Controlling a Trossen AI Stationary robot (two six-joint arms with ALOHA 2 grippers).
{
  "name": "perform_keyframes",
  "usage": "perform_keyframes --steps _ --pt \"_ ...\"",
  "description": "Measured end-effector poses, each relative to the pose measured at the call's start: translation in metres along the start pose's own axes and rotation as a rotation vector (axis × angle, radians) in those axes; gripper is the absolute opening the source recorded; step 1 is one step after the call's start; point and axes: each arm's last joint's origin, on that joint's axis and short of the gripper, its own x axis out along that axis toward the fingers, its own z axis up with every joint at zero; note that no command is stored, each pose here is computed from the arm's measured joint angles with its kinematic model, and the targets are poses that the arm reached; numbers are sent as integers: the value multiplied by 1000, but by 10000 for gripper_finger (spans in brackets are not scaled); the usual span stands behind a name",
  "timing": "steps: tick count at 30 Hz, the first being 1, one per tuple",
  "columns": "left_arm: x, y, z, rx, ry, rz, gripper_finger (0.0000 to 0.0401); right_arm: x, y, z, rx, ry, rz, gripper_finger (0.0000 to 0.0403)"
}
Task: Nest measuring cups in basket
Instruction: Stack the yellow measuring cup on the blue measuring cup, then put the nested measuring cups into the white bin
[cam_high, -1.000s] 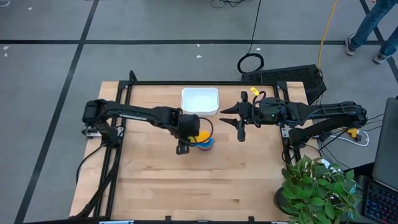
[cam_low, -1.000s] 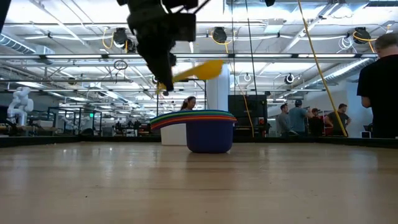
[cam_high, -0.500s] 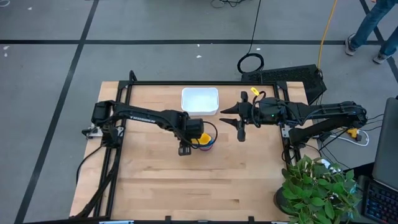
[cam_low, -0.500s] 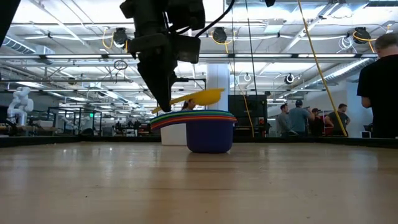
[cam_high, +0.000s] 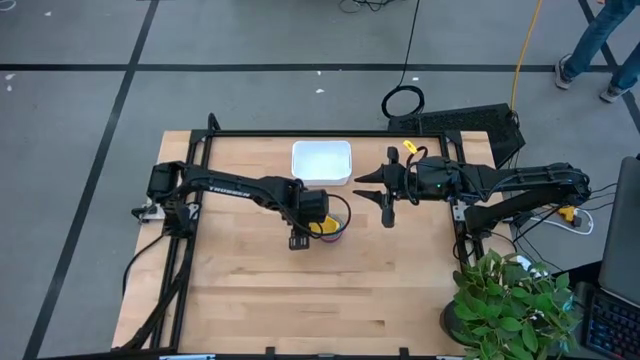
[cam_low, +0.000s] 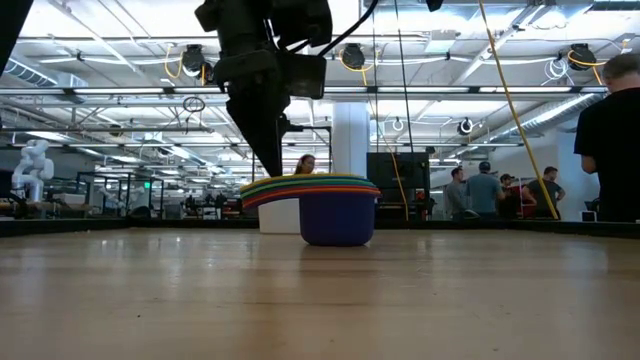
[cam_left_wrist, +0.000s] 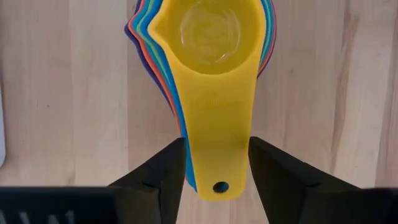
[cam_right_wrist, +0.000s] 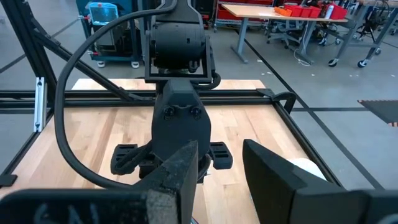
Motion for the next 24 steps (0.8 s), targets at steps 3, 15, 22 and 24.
perform_keyframes --steps 3,15,22,24 --pt "0 -1 0 0 3 -19 167 0 0 0 0 1 0 118" --pt "-78 -2 -8 -2 60 103 237 0 0 -1 -3 7 0 118" --pt "-68 -11 1 47 1 101 300 0 0 -2 26 17 6 118" --pt "-56 -14 6 66 -2 99 327 0 1 -2 25 24 9 118"
